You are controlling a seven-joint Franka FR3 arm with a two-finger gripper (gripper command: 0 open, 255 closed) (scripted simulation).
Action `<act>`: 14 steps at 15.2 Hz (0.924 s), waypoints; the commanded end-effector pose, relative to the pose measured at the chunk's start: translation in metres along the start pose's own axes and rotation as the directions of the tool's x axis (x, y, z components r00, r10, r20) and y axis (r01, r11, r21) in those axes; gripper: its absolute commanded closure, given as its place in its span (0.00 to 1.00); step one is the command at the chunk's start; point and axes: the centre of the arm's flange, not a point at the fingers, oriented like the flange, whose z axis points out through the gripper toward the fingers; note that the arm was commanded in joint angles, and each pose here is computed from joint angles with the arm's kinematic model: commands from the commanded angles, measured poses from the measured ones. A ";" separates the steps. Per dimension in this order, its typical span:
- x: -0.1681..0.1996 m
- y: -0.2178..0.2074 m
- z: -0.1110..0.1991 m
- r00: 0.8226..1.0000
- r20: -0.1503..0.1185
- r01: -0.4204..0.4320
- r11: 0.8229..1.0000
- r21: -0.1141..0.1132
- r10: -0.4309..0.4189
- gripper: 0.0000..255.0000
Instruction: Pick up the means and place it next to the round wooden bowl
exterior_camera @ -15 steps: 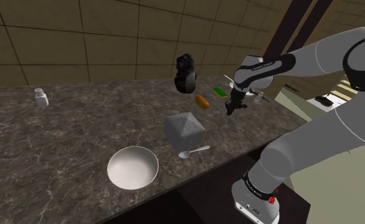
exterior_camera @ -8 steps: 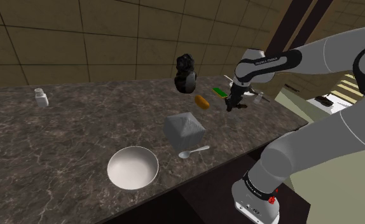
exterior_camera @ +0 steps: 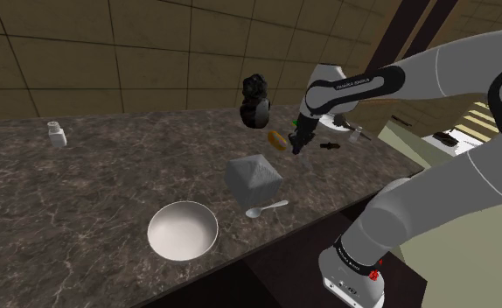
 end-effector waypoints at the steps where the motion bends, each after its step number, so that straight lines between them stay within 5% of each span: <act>1: 0.007 -0.029 -0.002 1.000 0.000 -0.001 1.000 0.000 0.001 1.00; 14: 0.043 -0.197 -0.003 1.000 0.000 -0.001 1.000 0.000 0.001 1.00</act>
